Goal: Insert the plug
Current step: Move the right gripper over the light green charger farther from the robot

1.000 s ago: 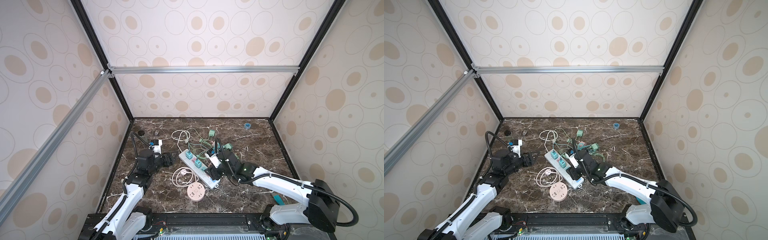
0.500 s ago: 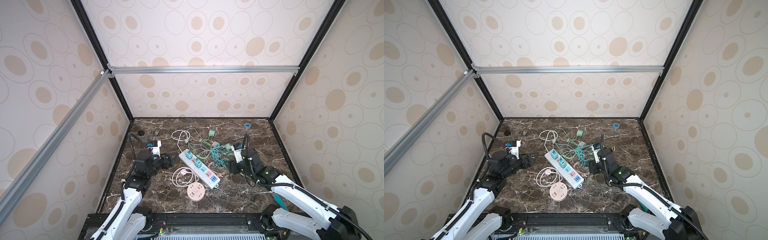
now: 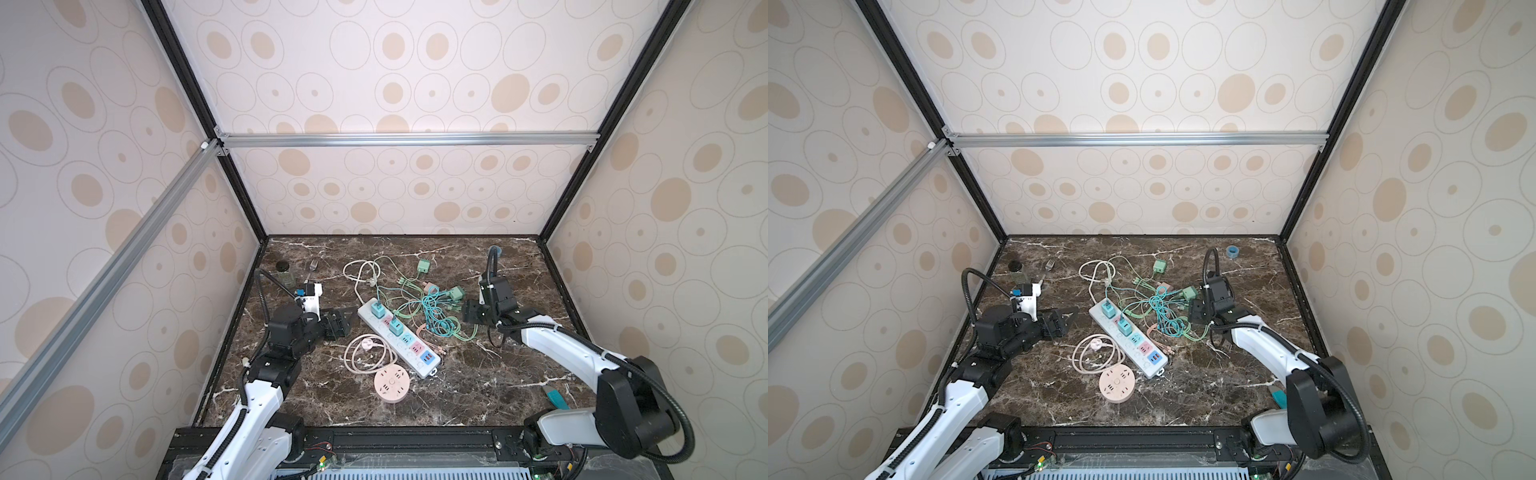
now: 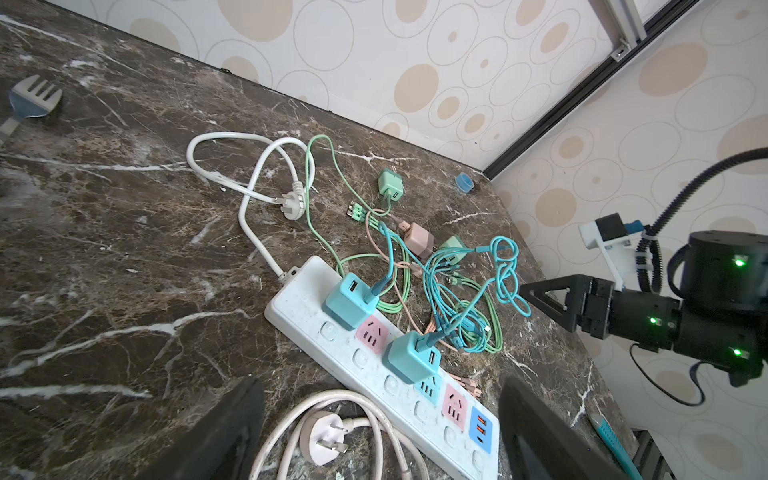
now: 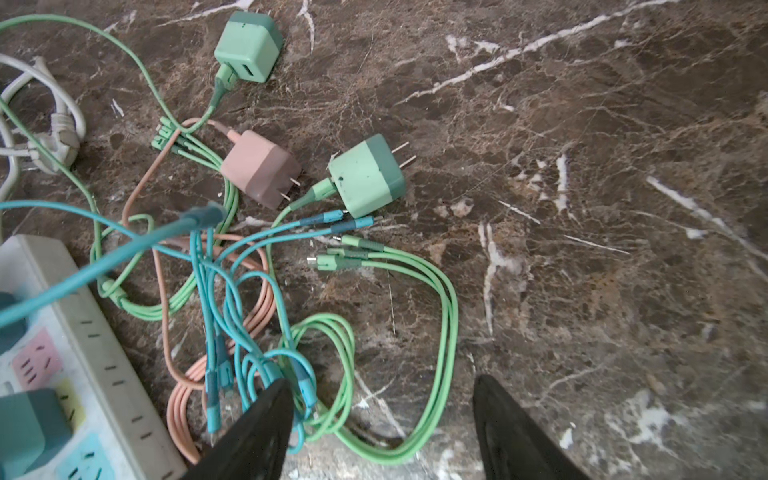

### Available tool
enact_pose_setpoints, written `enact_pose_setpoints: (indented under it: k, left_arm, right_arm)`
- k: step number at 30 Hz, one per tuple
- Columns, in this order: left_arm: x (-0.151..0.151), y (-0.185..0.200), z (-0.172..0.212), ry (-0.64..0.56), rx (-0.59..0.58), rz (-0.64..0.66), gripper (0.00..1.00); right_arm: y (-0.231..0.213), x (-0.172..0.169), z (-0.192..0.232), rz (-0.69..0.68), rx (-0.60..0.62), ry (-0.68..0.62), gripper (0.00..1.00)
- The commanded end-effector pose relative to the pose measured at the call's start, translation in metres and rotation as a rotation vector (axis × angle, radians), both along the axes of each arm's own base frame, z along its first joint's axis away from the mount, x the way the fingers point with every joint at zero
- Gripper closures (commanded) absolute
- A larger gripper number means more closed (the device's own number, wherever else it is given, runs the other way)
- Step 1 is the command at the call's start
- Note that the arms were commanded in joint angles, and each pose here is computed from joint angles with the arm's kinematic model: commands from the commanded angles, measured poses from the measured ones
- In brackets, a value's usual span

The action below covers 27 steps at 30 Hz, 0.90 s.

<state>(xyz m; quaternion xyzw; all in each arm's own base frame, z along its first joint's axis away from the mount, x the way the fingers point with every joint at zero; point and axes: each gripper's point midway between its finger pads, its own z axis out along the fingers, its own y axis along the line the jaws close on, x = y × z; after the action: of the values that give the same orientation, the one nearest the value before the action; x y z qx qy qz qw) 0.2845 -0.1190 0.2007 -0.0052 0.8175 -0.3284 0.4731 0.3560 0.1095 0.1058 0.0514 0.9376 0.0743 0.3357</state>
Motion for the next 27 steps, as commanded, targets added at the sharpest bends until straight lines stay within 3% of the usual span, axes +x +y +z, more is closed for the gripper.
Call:
enact_pose_setpoints:
  k: [1, 15, 27]
  left_arm:
    - [-0.003, 0.001, 0.002, -0.009, 0.002, -0.006, 0.1]
    - [-0.004, 0.007, 0.009, -0.041, 0.012, 0.026, 0.09]
    - [-0.004, 0.007, 0.01, -0.044, 0.012, 0.028, 0.09]
  right_arm:
    - [0.001, 0.026, 0.009, -0.064, 0.055, -0.037, 0.28]
    - [0.007, 0.067, -0.038, -0.102, 0.071, 0.057, 0.28]
    - [0.017, 0.09, -0.053, -0.136, 0.116, 0.096, 0.28]
